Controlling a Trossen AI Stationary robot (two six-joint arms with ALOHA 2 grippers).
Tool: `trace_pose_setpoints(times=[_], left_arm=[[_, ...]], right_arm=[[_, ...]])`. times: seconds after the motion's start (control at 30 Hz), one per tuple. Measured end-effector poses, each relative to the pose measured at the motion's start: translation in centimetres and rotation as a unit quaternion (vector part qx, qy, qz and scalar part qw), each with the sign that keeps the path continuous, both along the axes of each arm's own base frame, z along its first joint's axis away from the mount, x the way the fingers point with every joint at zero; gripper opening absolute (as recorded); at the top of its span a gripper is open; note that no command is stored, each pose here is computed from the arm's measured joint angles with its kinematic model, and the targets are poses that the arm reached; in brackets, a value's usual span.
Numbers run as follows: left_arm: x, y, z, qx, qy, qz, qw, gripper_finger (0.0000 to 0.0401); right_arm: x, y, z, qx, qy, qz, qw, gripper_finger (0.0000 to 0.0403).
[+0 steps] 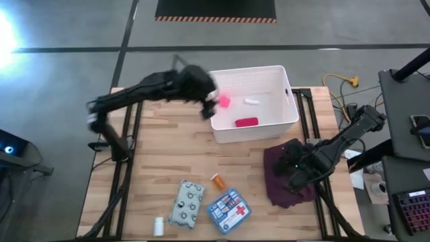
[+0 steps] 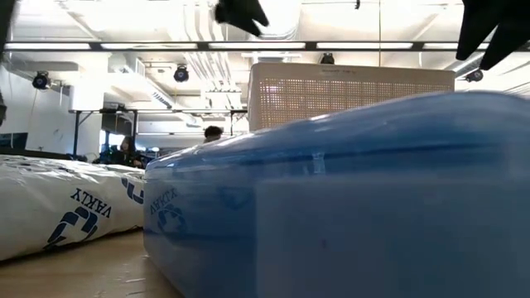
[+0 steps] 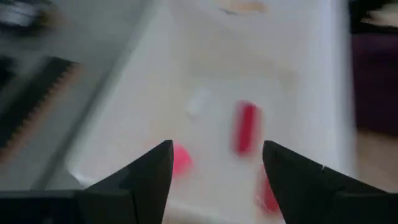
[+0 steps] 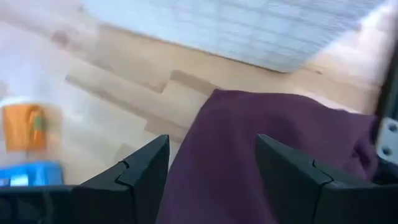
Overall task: Pick & place medical supplies in basket/bin
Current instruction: Put the orange pill bottle into the white bin
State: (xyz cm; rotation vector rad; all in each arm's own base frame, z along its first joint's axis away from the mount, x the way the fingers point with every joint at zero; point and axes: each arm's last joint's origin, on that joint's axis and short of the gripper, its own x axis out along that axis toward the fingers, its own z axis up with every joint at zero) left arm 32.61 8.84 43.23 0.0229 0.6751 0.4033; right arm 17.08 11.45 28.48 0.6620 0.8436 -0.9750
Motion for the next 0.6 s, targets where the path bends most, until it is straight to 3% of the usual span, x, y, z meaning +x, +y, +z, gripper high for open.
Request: trace_pose_setpoints(times=[0.1,0.23,0.4,0.5,0.6], left_arm=[[-3.3,-2.8,-2.4,-0.049,-0.002,-0.039,0.998,0.0222],[-7.5,-6.3,-6.3,-0.128,-0.032,-0.041,0.990,0.0210],[-11.9,-10.9,-12.1,-0.311,-0.027,-0.016,0.950,0.0205],[-13.8,-13.2,-15.5,-0.358,0.004,0.028,0.933,0.0205],[-15.2,-15.1,-17.1,-0.388,0.013,0.046,0.920,0.0205]], right_arm=[[0.5,0.3,-0.2,-0.003,0.006,0.047,0.999,0.0226],[1.1,0.5,-0.4,-0.012,0.019,0.094,0.995,0.0226],[1.5,0.2,-0.4,-0.006,0.032,0.118,0.992,0.0226],[2.4,0.0,-0.6,0.032,0.039,0.147,0.988,0.0226],[4.4,0.0,-1.5,0.062,0.022,0.202,0.977,0.0226]])
